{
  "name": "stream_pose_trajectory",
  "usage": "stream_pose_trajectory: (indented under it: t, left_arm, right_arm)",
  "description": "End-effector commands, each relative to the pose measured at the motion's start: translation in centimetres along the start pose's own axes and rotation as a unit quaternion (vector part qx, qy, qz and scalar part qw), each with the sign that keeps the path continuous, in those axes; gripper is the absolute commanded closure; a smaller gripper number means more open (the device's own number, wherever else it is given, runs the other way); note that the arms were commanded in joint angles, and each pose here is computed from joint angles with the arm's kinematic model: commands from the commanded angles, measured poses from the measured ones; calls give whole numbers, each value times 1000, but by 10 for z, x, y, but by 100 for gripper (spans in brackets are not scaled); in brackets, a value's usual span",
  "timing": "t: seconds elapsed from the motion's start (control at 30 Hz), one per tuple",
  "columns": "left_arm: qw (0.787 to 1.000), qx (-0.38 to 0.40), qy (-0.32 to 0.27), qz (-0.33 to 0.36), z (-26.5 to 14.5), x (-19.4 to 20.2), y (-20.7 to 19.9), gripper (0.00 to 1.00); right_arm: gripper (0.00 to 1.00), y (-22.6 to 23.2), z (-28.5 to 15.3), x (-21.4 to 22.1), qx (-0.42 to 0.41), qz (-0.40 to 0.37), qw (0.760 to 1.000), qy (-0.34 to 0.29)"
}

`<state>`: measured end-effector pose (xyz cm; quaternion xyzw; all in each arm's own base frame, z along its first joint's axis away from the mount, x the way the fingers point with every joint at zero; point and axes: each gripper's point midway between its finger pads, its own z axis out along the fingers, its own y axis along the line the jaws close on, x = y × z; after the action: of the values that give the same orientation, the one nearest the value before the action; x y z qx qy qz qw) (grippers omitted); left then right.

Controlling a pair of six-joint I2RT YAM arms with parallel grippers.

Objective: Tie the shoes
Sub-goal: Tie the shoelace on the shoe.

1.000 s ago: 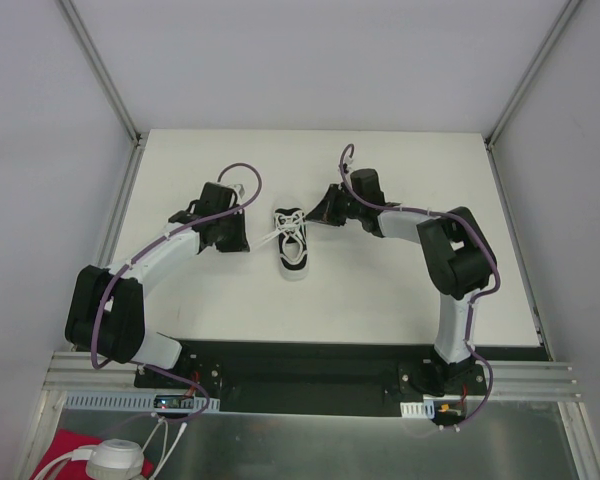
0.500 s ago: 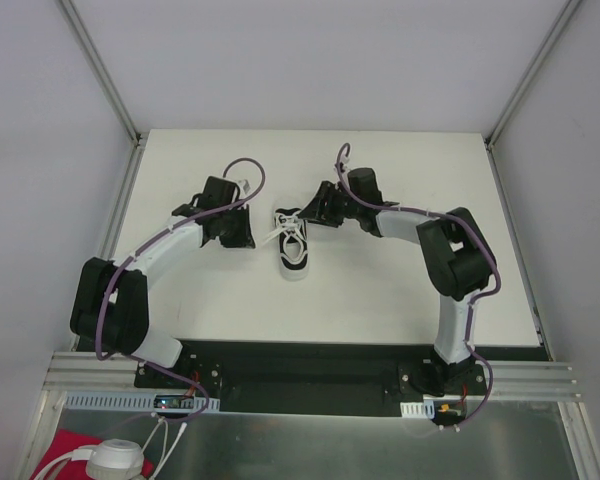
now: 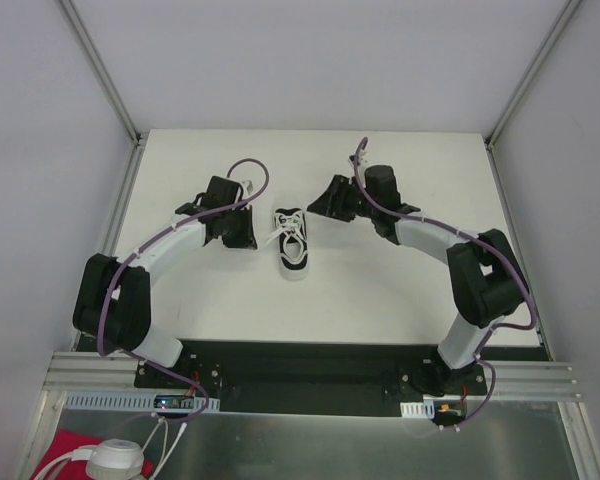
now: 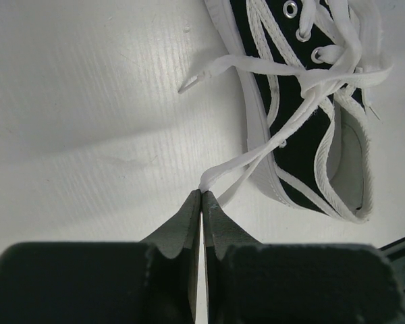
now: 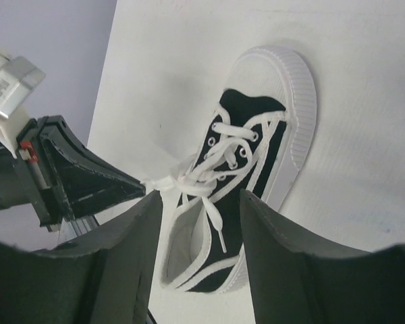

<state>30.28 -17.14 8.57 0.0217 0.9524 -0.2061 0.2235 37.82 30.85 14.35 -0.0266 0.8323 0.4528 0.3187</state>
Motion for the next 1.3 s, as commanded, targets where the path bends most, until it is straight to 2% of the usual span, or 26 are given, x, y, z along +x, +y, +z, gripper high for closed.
stream_pose_trajectory:
  t: [0.0,0.13,0.47,0.97,1.27]
  left_arm:
    - [1000,17,-5,16,-5,-9,-11,100]
    - [1000,21,-6,17,-5,-11,-14,100]
    - [1000,22,-3,17,-4,-11,-13,100]
    - [1000,22,-2,14,-1,-14,-15,100]
    - [1000,25,-3,14,0,-18,-17,100]
  right_arm:
    - [49,5,-6,27,-14,-39,999,35]
    - [50,5,2,51,-21,-49,996,77]
    - [52,6,16,69,-25,-55,991,117]
    - [97,7,11,69,-24,-56,992,111]
    - [99,15,1,70,-31,-64,992,106]
